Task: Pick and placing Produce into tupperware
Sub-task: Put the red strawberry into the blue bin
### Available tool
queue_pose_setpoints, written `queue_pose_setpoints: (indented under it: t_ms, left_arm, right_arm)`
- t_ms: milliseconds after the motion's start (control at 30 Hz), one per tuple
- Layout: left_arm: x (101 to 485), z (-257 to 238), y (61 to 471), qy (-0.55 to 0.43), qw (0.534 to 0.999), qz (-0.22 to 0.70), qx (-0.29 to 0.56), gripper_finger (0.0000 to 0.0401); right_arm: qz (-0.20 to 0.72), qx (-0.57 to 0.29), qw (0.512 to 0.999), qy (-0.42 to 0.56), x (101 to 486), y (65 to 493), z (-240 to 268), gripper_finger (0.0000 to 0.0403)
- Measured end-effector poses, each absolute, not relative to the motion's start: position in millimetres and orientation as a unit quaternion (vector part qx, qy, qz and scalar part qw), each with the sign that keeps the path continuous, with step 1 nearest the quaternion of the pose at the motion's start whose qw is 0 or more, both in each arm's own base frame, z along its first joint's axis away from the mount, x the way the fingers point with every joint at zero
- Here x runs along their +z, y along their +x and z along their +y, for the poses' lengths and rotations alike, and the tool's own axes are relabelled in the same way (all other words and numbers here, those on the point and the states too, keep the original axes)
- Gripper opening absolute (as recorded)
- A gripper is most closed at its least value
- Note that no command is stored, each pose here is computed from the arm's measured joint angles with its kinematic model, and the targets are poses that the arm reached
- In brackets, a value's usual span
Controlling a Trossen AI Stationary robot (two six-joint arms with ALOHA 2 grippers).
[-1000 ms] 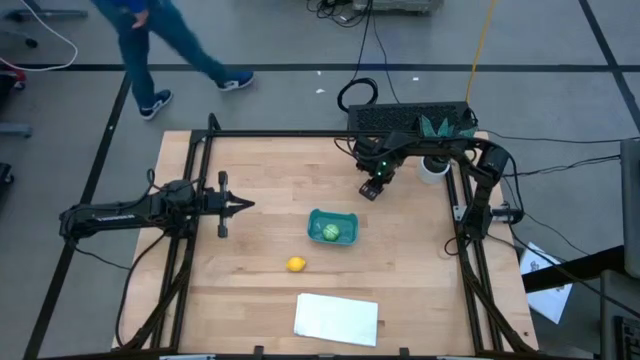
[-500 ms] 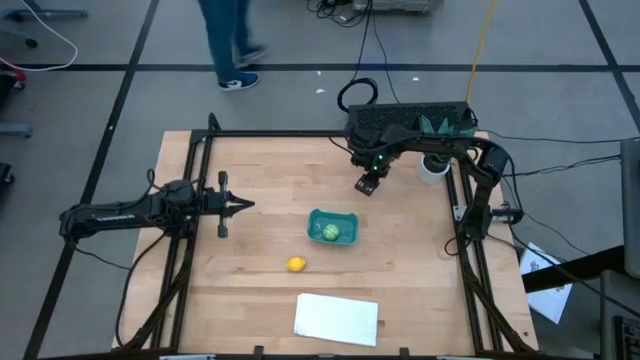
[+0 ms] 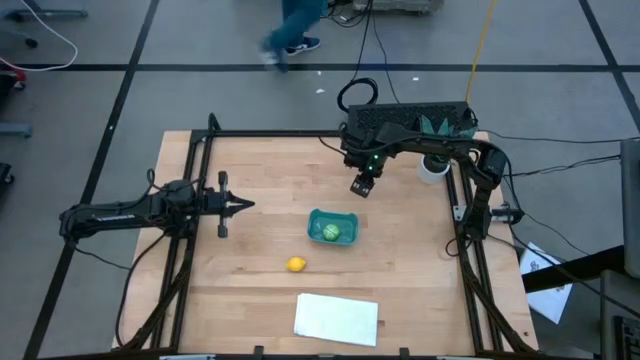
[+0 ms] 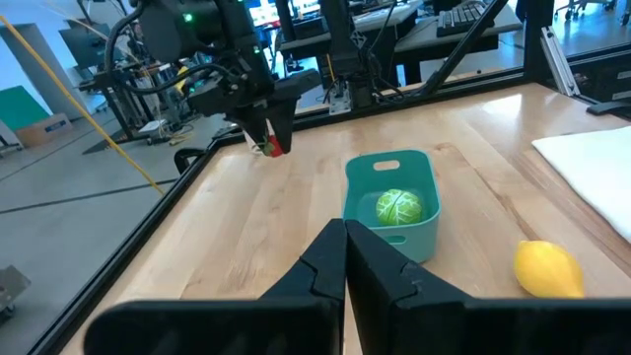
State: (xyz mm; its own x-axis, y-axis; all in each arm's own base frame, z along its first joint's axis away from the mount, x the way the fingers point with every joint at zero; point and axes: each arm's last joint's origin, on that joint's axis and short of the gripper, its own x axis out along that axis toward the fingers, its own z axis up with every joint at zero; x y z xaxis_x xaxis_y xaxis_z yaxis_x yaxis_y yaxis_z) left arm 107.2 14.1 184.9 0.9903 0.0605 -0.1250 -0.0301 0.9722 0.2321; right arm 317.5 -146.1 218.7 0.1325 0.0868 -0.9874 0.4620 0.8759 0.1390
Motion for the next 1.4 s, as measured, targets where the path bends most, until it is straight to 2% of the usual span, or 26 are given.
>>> queue_pose_setpoints:
  t_ms: [200,700,1000,1400]
  left_arm:
    - [185,14,107,0.114,0.991,0.066,0.023,0.0010]
    - [185,14,107,0.115,0.991,0.066,0.023,0.0010]
    - [187,14,107,0.114,0.992,0.057,0.024,0.0010]
    - [187,14,107,0.106,0.992,0.055,0.025,0.0010]
  right_arm:
    - [0.649,-0.120,0.723,0.203,230,317,-143,0.0152]
    - [0.585,-0.121,0.782,0.179,291,290,-124,0.0152]
    - [0.587,-0.093,0.785,0.174,296,292,-107,0.0152]
    - [0.543,-0.077,0.822,0.157,299,308,-96,0.0152]
